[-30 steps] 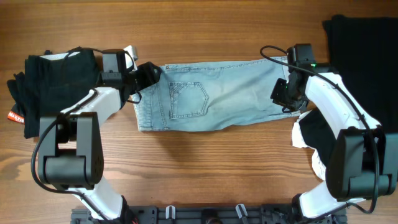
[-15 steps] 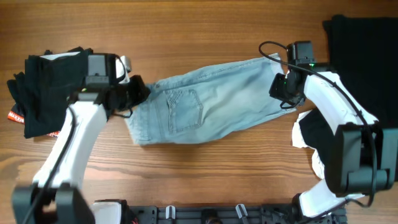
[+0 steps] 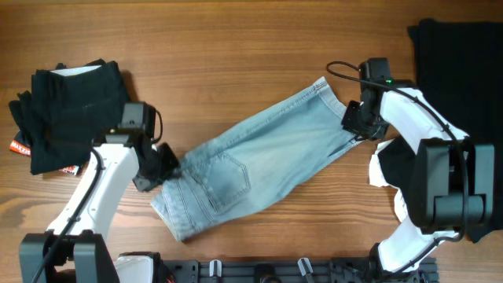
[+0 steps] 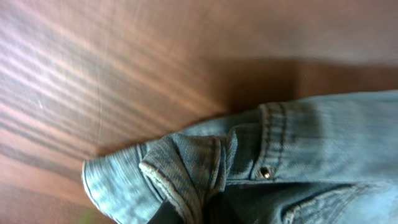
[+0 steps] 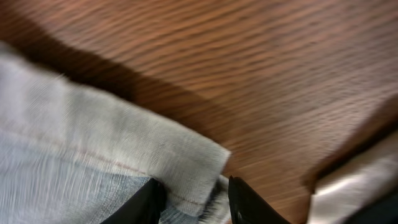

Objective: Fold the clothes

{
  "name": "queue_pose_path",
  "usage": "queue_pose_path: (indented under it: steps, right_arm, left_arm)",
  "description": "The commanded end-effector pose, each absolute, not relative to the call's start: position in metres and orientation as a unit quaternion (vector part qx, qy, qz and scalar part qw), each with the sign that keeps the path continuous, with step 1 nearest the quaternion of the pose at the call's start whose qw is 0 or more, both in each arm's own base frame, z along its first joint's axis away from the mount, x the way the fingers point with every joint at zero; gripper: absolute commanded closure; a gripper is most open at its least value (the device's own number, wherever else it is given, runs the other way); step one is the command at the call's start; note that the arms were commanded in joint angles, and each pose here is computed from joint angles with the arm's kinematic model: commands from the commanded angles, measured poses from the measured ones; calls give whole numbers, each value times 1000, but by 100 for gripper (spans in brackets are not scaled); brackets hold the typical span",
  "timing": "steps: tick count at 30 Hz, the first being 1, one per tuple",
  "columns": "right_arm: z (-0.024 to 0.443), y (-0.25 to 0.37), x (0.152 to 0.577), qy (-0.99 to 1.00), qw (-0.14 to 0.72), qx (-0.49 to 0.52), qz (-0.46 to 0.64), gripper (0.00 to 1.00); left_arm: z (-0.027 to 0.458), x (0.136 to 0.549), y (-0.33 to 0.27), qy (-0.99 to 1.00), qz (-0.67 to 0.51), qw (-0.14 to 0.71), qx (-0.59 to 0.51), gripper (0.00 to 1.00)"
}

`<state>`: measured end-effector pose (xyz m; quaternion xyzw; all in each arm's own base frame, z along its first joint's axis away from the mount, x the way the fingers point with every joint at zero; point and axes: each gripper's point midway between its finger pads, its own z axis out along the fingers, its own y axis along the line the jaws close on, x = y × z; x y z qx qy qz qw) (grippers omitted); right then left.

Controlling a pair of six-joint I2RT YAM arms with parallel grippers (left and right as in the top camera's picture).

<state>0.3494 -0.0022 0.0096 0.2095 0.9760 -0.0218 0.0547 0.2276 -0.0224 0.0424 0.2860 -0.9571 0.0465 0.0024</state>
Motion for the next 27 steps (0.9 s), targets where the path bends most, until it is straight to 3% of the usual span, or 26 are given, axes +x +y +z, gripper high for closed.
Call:
queue_pose_path:
  steps: [1, 4, 10, 14, 17, 20, 22, 27]
  right_arm:
    - [3, -31, 342, 971, 45, 225, -63, 62]
    - [2, -32, 340, 973, 41, 219, -64, 62]
    - [2, -32, 341, 973, 42, 219, -64, 62]
    - [2, -32, 341, 973, 42, 219, -64, 62]
    - [2, -31, 340, 973, 41, 219, -63, 61]
    - [2, -31, 341, 973, 41, 219, -60, 61]
    - [2, -31, 341, 973, 41, 220, -60, 62]
    - [2, -30, 340, 973, 40, 220, -59, 62]
  left_arm:
    - [20, 189, -30, -946, 52, 69, 313, 96]
    - [8, 166, -31, -943, 44, 100, 315, 95]
    - [5, 143, -44, -933, 70, 148, 319, 79]
    - [11, 141, -61, -924, 115, 170, 323, 80]
    - [13, 139, -65, -921, 126, 179, 323, 58]
    - [14, 136, -65, -921, 124, 184, 320, 55]
    - [13, 137, -65, -921, 125, 182, 320, 47]
    - [13, 135, -65, -921, 125, 184, 320, 43]
